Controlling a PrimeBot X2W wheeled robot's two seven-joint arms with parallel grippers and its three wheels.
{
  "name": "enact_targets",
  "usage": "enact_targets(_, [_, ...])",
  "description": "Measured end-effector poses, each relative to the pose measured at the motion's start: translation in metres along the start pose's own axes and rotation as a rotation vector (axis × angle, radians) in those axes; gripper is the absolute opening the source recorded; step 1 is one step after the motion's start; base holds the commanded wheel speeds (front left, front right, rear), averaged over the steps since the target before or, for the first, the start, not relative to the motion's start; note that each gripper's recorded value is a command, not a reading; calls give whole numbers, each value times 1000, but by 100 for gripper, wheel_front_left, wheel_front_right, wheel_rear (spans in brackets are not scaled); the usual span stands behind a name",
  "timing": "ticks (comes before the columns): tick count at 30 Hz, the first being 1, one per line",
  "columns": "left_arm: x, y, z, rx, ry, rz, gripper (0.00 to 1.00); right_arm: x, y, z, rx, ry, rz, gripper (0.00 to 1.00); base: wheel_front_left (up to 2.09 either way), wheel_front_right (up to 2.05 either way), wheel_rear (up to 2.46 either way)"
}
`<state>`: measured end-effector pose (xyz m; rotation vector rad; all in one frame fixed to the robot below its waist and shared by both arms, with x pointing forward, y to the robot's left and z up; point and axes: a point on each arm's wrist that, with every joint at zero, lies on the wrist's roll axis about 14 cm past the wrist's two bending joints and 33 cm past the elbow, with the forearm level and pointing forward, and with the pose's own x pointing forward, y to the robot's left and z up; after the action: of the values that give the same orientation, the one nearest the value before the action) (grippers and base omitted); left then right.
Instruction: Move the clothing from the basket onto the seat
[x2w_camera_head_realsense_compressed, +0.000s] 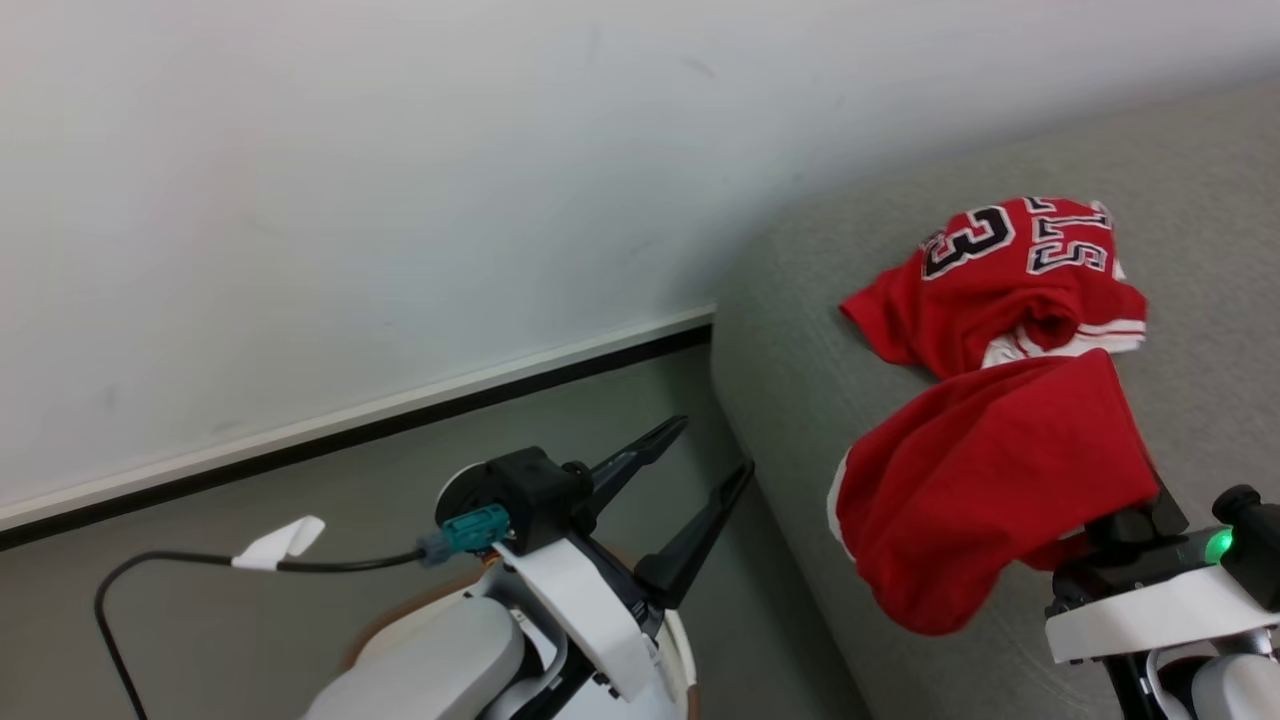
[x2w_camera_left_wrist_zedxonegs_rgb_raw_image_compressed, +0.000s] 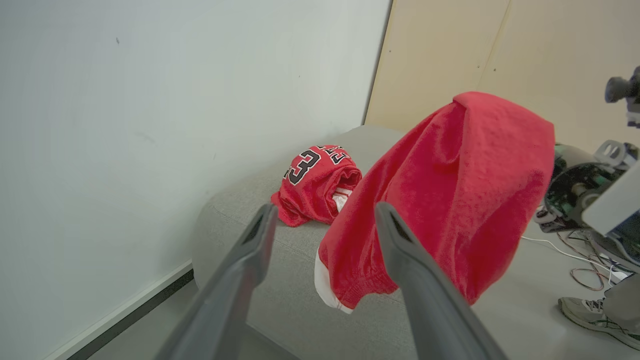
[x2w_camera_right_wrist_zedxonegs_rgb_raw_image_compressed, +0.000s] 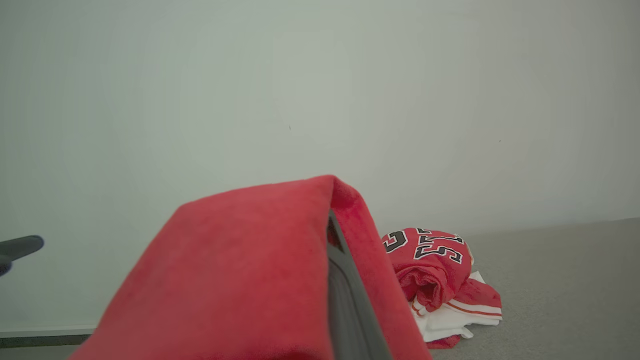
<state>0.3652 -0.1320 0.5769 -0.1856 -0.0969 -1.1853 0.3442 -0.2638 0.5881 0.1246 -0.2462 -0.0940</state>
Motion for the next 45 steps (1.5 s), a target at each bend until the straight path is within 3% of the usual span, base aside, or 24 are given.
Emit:
enact_targets(8, [21,-19,-16,-28,6,-102,100,-25,-30,5,-35,10,-120,0,0,0,0])
enact_targets(19, [23,-4,-33,-36,9,-130,100,-20,-49,-5,-100,54,-179,0,0,0,0])
enact_targets(32, [-3,56,-84,-97,84,-76,100,46,-115,1,-232,81,-308,0,0,0,0])
enact_targets(38, [-28,99,-117,-116,138,-5,100,81,-147,-2,-278,88,-392,0,0,0,0])
enact_targets(45, [-56,131,-148,-147,185,70,100,108,-167,-59,-356,298,-426,0,0,0,0])
